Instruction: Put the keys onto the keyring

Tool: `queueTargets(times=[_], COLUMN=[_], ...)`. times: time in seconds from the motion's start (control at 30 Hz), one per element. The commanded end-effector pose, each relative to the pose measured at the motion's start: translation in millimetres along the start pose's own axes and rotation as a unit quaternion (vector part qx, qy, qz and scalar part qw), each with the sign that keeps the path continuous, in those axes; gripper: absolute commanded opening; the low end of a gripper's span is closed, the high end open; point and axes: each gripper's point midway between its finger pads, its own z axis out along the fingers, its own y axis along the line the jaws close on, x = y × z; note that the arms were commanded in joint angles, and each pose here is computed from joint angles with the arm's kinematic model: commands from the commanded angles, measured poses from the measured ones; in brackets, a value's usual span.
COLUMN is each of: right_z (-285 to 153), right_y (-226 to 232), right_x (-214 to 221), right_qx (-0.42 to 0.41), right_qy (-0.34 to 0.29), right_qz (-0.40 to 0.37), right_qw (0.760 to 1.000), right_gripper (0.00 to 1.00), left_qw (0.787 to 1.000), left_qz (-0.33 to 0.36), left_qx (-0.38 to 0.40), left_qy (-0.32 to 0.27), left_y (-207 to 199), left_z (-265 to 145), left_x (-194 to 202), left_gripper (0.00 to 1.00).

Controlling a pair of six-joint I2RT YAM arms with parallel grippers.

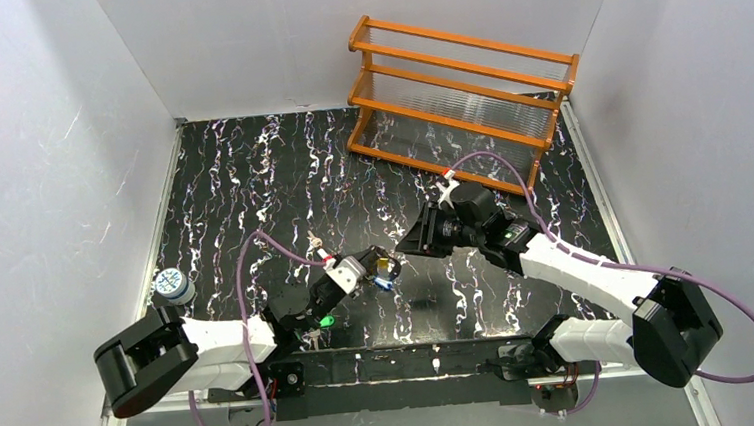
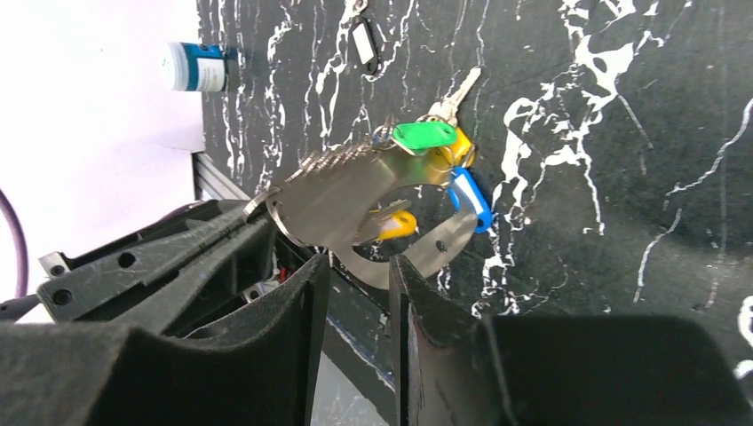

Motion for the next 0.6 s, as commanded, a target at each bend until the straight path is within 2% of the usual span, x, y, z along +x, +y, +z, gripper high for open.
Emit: queueTargets(times=[0.0, 0.13, 0.33, 0.57], right_z=[-7.9, -13.0, -15.0, -15.8], right_y=[-3.8, -0.7, 10.0, 13.5], right_x=[-10.4, -19.1, -29.9, -35.0], right_qx=[0.008, 0.005, -0.009, -0.014], right_qy=[-0.022, -0.037, -0.044, -0.046], right_qz=[-0.036, -0.054, -0.094, -0.117], right_qw=[0.999, 0.998, 0.995, 0.992], right_gripper=[0.39, 0.40, 0.40, 0.40], left_qw=[0.999, 0.995, 0.977, 0.958], left_qz=[0.003, 0.051, 0.171, 0.249], left_qx=[-0.046, -0.086, -0.107, -0.093], left_qy=[0.028, 0.013, 0.071, 0.109], left_y=[14.8, 38.0, 68.7, 80.9], left_z=[-8.4, -14.4, -7.2, -12.1], left_x=[16.2, -4.3, -38.7, -53.3], left_gripper=[0.00, 0.00, 0.00, 0.00])
